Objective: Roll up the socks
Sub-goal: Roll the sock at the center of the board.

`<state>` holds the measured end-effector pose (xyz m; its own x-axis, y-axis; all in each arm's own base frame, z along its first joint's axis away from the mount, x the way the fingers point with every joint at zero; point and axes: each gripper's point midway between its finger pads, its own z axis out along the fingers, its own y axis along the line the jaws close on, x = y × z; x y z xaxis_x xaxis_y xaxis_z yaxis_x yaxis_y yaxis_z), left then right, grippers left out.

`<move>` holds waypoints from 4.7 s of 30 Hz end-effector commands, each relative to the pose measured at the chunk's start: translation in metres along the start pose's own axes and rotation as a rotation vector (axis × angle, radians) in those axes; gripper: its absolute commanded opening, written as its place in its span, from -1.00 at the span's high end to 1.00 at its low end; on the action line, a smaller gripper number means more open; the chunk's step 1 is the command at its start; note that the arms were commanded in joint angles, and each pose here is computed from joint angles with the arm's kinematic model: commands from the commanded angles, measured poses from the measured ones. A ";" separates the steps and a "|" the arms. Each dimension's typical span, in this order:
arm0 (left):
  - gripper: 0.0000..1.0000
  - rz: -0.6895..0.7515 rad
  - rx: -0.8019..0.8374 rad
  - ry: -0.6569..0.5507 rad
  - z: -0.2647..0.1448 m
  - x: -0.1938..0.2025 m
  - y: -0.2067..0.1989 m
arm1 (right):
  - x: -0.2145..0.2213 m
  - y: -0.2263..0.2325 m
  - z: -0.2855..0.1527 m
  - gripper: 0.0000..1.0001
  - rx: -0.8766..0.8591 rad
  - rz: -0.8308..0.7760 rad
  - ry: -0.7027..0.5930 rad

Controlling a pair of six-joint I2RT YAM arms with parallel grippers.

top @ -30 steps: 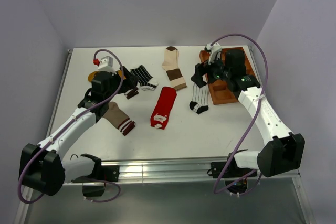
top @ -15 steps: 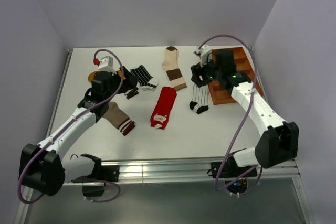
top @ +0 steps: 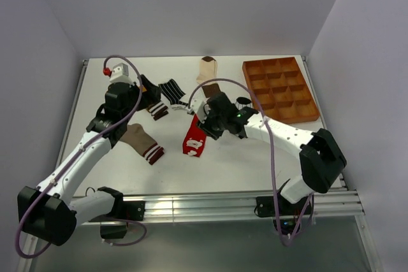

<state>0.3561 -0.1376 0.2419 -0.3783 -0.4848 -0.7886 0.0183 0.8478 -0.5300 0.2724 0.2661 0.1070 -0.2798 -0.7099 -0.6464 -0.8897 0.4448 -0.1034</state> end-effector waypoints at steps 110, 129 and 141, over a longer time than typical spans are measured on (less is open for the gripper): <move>-0.08 0.175 0.760 0.336 -0.048 0.241 -0.087 | 0.059 0.066 0.042 0.92 -0.844 0.507 0.315; -0.15 0.196 0.743 0.407 -0.024 0.281 -0.077 | 0.067 0.063 0.029 0.98 -0.894 0.525 0.317; -0.21 0.194 0.801 0.481 -0.032 0.294 -0.078 | 0.074 0.046 0.034 1.00 -0.869 0.622 0.318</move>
<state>0.2121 -0.3297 0.0450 -0.6766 -0.0494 -0.7347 0.6280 0.4824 -0.6107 0.2125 0.2509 0.0252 -0.7092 -0.6862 -0.1620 -0.4977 0.3245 0.8044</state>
